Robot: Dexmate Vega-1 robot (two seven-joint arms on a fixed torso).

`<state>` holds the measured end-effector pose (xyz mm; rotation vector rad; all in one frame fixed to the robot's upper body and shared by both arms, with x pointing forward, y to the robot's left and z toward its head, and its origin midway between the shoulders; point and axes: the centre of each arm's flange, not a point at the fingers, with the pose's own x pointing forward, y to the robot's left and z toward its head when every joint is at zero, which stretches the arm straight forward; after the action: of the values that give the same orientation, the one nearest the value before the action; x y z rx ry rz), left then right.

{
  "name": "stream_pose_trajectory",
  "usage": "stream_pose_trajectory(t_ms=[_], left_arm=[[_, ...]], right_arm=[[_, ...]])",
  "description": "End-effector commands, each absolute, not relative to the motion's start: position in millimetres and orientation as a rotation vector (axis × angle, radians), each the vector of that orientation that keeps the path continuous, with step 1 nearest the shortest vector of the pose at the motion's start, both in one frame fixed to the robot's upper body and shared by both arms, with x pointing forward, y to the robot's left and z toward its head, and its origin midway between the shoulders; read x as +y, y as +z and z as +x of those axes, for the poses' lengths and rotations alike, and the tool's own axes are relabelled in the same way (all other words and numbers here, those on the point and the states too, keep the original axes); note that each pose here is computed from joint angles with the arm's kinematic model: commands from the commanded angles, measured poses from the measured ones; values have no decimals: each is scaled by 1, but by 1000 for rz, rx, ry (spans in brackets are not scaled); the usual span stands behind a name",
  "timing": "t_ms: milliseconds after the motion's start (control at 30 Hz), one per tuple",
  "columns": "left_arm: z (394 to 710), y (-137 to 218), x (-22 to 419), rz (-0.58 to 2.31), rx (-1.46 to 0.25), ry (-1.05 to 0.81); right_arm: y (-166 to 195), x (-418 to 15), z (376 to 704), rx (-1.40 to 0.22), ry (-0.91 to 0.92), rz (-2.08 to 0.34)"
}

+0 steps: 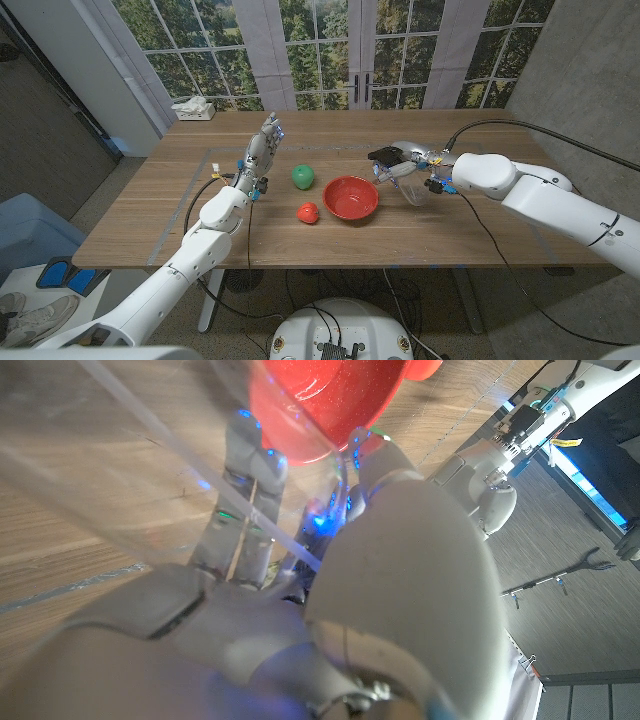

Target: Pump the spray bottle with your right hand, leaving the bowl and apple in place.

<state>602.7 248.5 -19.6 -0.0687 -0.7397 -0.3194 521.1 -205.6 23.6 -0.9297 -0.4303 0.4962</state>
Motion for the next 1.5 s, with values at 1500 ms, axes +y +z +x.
stream_pose_trajectory(t_ms=[1500], left_arm=[[604,-20,247,-76,-744,-323]], right_arm=[[28,-208,527,-426,554,-898]])
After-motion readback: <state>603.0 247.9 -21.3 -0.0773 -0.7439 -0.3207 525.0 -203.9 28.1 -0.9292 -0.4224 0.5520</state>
